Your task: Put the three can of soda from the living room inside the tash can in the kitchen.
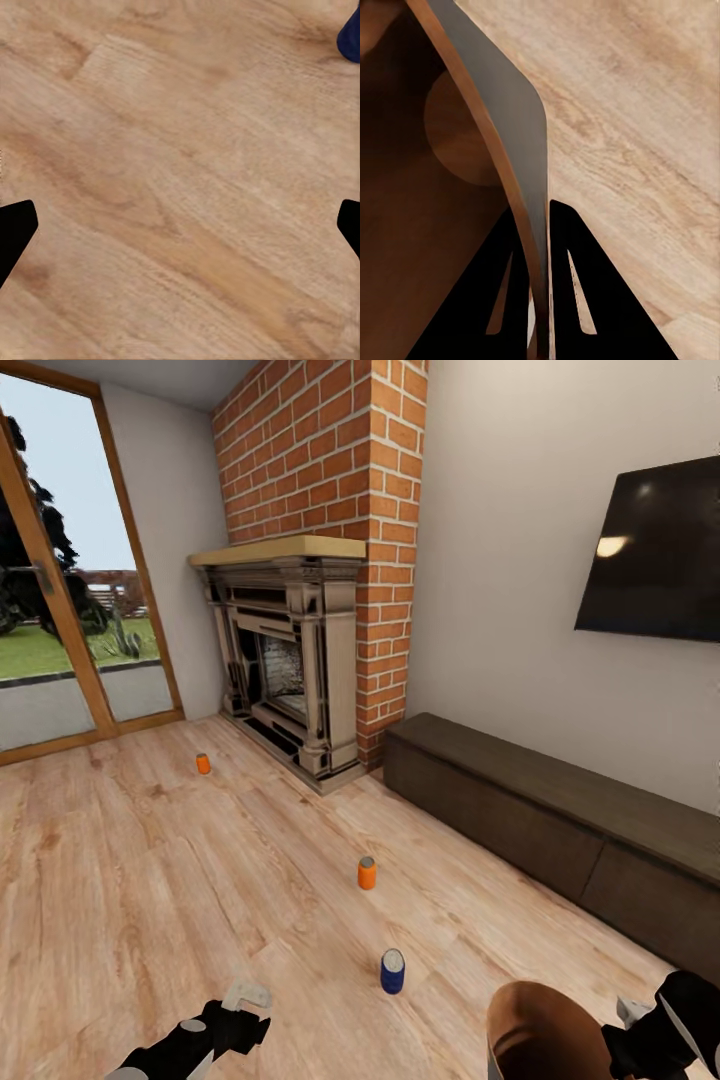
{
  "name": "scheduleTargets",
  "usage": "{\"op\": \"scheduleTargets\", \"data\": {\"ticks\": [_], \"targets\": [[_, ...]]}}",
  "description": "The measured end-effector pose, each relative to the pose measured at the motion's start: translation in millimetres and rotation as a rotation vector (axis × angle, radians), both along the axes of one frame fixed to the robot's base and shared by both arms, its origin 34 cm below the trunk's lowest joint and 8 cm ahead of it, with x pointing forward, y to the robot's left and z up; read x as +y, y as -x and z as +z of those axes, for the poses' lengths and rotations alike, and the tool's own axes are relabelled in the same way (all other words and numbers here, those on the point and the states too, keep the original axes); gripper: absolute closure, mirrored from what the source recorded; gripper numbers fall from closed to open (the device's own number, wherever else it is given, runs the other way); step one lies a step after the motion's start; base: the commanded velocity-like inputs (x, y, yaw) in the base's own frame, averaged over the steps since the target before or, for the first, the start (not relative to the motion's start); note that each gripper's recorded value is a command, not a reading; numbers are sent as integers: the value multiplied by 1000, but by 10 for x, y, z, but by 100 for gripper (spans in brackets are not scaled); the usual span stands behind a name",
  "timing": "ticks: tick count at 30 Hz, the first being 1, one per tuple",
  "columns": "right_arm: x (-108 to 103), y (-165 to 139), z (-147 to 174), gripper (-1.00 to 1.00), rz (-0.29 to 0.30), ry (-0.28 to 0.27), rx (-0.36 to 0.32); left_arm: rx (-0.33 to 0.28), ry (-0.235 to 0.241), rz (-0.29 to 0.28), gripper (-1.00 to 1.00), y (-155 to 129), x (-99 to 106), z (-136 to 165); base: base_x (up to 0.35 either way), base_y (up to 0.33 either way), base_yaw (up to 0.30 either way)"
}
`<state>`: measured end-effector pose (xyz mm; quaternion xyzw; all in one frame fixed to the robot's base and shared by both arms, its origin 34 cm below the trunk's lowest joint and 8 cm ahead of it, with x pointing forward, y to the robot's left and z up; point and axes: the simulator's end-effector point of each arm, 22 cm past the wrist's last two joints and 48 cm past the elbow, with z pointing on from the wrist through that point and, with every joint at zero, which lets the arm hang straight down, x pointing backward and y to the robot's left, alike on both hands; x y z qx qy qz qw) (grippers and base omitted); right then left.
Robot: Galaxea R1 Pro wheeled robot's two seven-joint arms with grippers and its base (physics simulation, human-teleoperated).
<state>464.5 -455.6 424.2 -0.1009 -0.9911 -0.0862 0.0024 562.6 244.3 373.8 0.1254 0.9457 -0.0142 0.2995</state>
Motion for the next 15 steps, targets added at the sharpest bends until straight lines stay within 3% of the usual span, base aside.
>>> {"op": "scheduleTargets", "data": {"ticks": [15], "targets": [[-78,1,44,100,-9,8,-8,-8,0,1,-100,-20,1,34,305,91,-230]]}}
